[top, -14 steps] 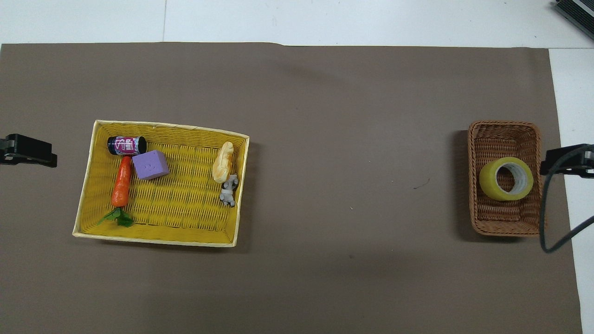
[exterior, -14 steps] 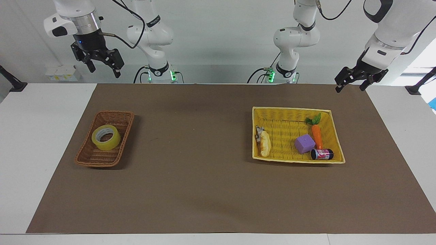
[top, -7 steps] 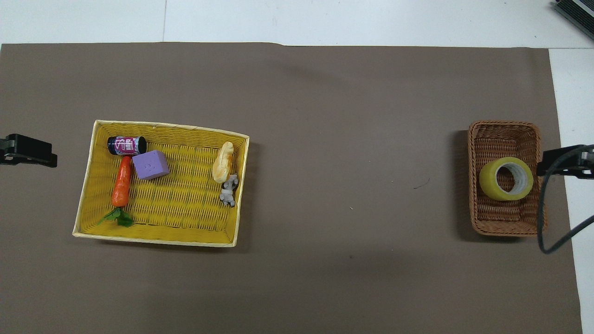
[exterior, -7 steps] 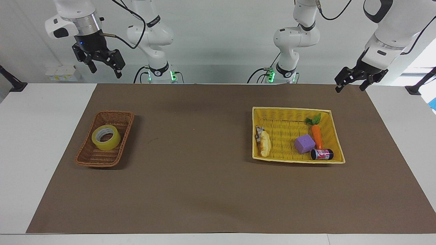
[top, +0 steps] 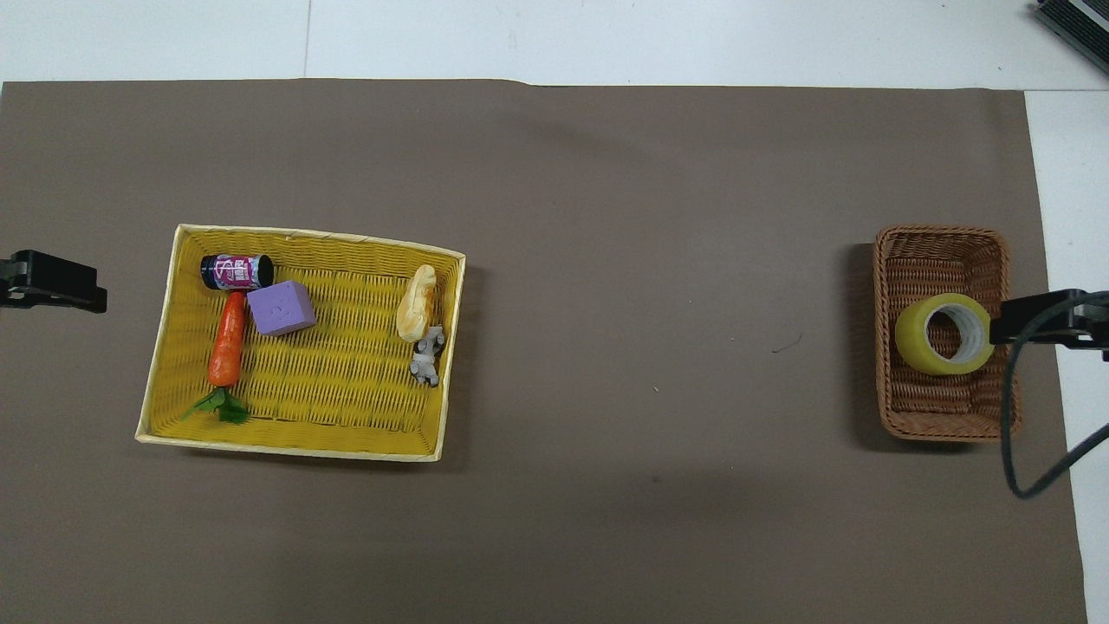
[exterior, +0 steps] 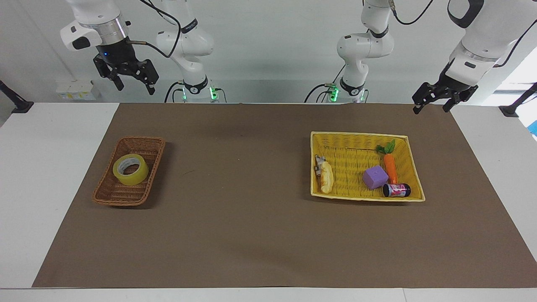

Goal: Move tape to another basket

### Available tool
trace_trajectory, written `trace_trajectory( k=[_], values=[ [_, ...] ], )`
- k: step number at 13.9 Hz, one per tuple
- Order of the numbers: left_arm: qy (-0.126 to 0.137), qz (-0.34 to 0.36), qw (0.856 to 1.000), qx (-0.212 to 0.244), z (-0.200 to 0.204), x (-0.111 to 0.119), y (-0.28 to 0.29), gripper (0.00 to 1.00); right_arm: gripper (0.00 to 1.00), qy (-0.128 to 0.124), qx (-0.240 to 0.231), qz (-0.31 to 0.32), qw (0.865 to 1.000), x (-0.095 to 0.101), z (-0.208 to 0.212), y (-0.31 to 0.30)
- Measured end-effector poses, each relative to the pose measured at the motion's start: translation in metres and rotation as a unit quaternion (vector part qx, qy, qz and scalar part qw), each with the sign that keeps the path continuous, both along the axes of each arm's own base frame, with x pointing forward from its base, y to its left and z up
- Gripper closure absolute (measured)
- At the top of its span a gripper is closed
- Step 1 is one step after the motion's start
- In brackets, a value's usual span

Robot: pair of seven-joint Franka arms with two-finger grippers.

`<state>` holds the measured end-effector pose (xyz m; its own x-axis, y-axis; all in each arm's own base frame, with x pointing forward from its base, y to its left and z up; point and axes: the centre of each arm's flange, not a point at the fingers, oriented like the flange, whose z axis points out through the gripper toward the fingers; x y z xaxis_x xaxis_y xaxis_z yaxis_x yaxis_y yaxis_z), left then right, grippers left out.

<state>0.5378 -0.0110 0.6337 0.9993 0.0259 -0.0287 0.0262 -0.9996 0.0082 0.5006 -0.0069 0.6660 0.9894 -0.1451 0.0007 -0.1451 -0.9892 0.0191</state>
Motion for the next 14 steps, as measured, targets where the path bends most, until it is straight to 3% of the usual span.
trace_trajectory(
  k=[14],
  values=[
    [0.000,0.000,1.000,0.000,0.000,0.000,0.000,0.00,0.00,0.005,0.012,0.033,0.999,-0.003,-0.002,0.012]
  ],
)
